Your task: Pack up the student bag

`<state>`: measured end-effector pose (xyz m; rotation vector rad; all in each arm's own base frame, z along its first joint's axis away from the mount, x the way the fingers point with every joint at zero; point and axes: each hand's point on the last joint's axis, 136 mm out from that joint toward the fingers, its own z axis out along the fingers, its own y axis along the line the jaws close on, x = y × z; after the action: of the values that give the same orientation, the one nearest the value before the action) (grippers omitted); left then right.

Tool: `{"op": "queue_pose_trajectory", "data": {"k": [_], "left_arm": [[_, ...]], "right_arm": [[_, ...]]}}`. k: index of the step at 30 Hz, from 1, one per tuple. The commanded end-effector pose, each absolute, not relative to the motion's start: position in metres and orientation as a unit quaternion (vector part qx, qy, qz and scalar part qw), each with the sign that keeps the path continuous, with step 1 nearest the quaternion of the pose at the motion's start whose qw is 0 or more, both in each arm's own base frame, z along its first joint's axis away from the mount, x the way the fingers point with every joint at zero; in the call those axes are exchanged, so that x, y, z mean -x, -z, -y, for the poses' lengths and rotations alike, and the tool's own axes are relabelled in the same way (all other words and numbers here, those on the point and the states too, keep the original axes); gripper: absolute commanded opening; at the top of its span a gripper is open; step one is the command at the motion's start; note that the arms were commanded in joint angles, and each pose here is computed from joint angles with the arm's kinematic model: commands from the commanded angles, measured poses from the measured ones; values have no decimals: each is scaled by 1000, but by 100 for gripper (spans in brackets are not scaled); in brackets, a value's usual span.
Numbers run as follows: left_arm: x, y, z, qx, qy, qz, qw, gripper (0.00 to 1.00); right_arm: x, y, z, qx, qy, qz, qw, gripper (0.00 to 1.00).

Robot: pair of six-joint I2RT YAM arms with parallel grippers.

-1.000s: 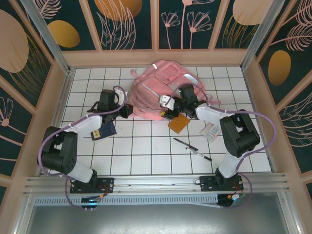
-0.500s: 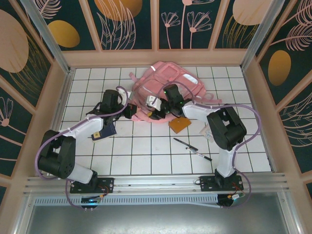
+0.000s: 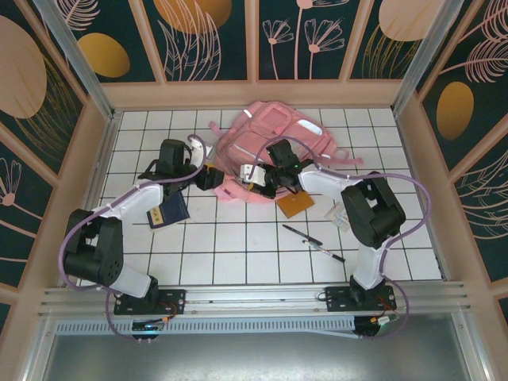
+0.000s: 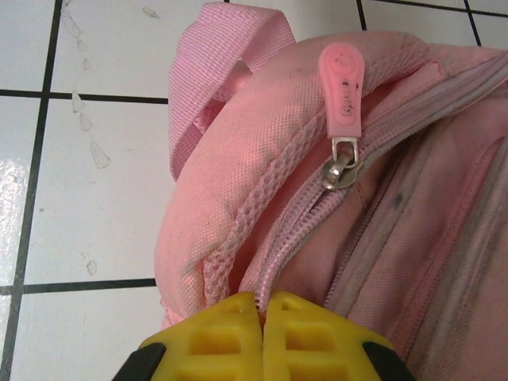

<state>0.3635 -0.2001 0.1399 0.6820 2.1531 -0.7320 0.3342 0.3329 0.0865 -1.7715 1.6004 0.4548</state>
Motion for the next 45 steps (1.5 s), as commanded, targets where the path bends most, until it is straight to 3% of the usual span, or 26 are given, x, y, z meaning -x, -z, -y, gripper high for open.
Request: {"op": "queue_pose_trajectory", "data": {"k": [1,9,24,28,33,39,45], "left_arm": [[-337,-146,216,-388,292,-776,403,59],[-364,-139,215,-460,222,-757,407,60],[-355,-104,235,-590,186,-681,392,56],[-355,-100,239,-594,183,-680,389,36],[-351,-117,245,-592,198,-667,407,0],[-373,-134,229,-532,176,-710,425,0],[-427,-122,158,-374,106,-817,426,0]], "right_arm": [[-325,-97,-328,703,-167,-600,344,0],[-316,-106,-329,714,-182,-578,351,0],[-312,-117,-326,719,-189,-566,358,0],[-310,-121,-327,720,-191,-561,362,0],[-314,-113,-319,724,-170,-566,356,0],[-322,-104,-299,718,-142,-580,357,0],[-326,-93,-281,717,-101,-588,361,0]]}}
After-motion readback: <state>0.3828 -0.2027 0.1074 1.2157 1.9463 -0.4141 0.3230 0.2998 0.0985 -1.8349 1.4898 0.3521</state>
